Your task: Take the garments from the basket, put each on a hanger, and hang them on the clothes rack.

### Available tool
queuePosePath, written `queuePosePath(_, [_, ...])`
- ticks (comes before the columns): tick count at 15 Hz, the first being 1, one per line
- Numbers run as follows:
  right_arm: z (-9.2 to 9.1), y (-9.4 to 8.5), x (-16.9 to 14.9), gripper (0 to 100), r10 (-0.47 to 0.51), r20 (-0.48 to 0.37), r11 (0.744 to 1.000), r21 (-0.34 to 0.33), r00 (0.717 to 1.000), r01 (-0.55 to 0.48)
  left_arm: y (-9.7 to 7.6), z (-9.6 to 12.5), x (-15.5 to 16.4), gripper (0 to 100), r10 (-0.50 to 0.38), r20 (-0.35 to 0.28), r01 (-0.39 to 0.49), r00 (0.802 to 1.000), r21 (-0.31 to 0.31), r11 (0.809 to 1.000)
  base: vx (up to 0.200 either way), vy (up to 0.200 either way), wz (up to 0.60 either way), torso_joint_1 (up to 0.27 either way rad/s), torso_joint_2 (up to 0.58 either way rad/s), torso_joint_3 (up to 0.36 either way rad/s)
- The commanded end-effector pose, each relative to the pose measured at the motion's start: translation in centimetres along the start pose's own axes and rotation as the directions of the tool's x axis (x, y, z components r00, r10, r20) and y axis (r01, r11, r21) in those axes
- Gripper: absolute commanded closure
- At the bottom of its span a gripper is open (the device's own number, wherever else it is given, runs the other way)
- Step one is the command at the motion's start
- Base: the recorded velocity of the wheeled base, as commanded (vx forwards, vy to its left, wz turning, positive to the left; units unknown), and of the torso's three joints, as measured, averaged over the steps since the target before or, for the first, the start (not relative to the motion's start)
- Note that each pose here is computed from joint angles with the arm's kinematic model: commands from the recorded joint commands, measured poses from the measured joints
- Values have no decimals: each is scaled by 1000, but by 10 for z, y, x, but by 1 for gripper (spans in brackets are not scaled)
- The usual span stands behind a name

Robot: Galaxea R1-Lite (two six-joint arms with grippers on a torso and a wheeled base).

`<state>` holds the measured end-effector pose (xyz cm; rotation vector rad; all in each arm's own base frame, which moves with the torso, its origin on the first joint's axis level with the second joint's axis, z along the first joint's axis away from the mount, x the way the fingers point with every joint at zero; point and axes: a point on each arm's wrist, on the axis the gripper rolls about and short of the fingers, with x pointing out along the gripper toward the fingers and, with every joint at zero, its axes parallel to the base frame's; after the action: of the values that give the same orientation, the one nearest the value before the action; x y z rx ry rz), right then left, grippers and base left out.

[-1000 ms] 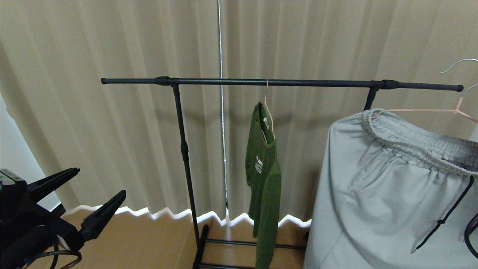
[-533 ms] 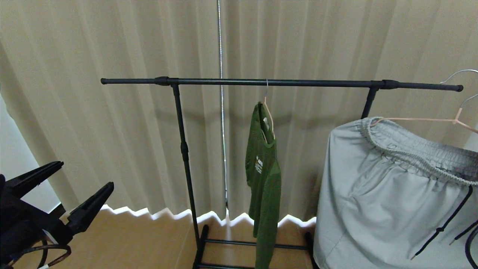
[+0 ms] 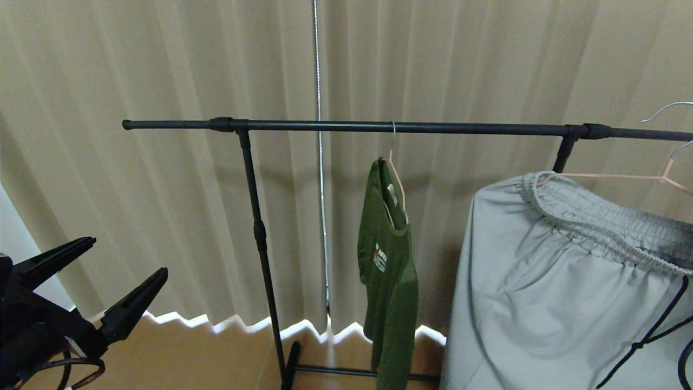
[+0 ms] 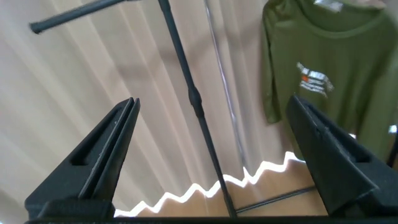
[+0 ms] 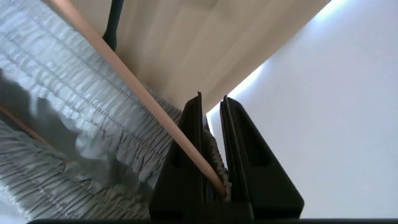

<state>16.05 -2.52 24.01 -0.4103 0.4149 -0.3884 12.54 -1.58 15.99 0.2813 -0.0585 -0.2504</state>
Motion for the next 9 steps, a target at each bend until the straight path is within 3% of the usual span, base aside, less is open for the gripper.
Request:
queuePosePath(1, [1,4,4,100,15,-6,1000,-9,1000,-15,0,-1,0,0,0,-4,0,1000,-1,1000,200,0,0,-2,2,2])
queuePosePath(4, [1,8,9,100,32,-20,999,-20,999,-32,0,-1,0,0,-2,-4,2,1000,1,1000,200,0,0,-2,2,7])
queuePosePath(6, [-2,13,16,100,44,-51,999,14,998,-44,-2,-3,-3,0,-5,-8,5,1000,9,1000,200,0,0,2,0,7])
queuePosePath(9, [-4,18,26,100,58,-83,998,27,995,-56,-3,-2,-9,0,-4,10,4,1000,47,999,0,0,0,0,0,0])
